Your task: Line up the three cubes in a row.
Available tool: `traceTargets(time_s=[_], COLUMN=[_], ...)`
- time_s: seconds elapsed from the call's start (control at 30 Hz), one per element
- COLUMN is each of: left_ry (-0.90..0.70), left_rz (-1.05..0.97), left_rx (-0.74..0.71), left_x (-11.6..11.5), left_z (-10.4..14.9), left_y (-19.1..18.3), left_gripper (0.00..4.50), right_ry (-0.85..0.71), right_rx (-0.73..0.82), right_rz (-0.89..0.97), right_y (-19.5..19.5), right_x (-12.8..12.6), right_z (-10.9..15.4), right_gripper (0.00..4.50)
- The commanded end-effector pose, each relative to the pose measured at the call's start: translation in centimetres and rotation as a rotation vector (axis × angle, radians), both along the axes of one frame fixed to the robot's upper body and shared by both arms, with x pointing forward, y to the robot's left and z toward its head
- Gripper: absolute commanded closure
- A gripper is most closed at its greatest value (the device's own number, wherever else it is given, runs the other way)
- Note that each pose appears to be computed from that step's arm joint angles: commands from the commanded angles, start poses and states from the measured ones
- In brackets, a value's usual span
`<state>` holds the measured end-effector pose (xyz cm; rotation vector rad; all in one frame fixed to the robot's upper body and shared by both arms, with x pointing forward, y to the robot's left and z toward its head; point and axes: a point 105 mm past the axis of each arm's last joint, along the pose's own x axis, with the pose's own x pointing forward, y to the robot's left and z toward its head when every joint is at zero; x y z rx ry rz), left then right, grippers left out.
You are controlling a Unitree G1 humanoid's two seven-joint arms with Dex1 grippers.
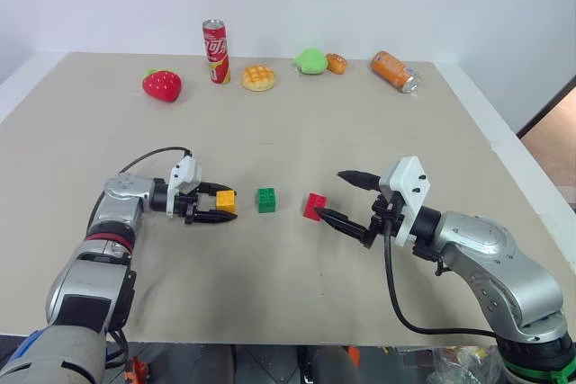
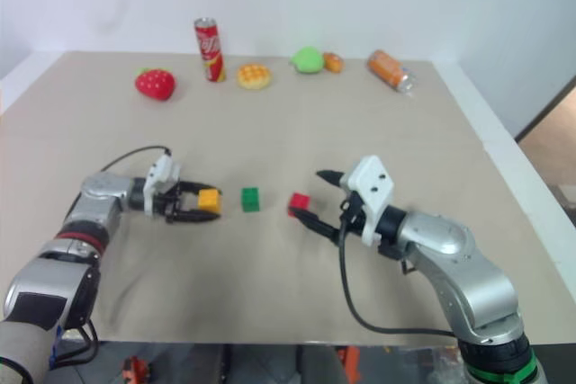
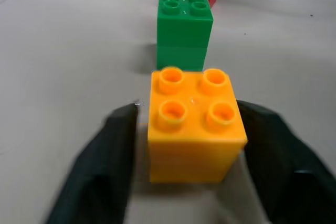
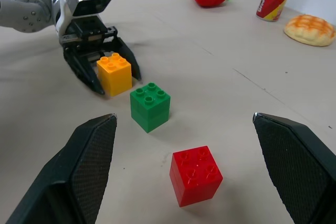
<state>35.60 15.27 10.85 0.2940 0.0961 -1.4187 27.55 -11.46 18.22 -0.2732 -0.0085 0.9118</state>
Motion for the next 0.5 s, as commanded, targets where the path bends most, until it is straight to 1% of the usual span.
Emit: traceTargets(time_s=[0.03,0.13,0.3,0.4,0.5], left_ry=[-0.092,-0.109,-0.123,-0.121,-0.159], left_rz=[0.022,0.023,0.037,0.068,0.106], left_rx=[-0.035,-0.041,0.004,-0.017,-0.061], left_x=[0.5,0.1,-0.9,-1.4,-1.6], left_z=[1.9,2.2,1.8,2.4,3.4], left_y=[0.5,1.3,3.2,4.3,5.1], left_gripper=[0.04,0.04,0.04,0.04,0.04], right_ry=[-0.06,-0.061,-0.061,-0.06,-0.06], right_rx=[0.005,0.01,0.021,0.027,0.028], right_rz=[0.02,0.032,0.057,0.074,0.091], right_y=[0.2,0.4,0.7,0.9,1.1], right_x=[-0.3,-0.1,0.2,0.3,0.3], right_z=[1.5,1.5,1.7,1.8,1.8], right_gripper=[0.17,0.17,0.17,0.17,0.17])
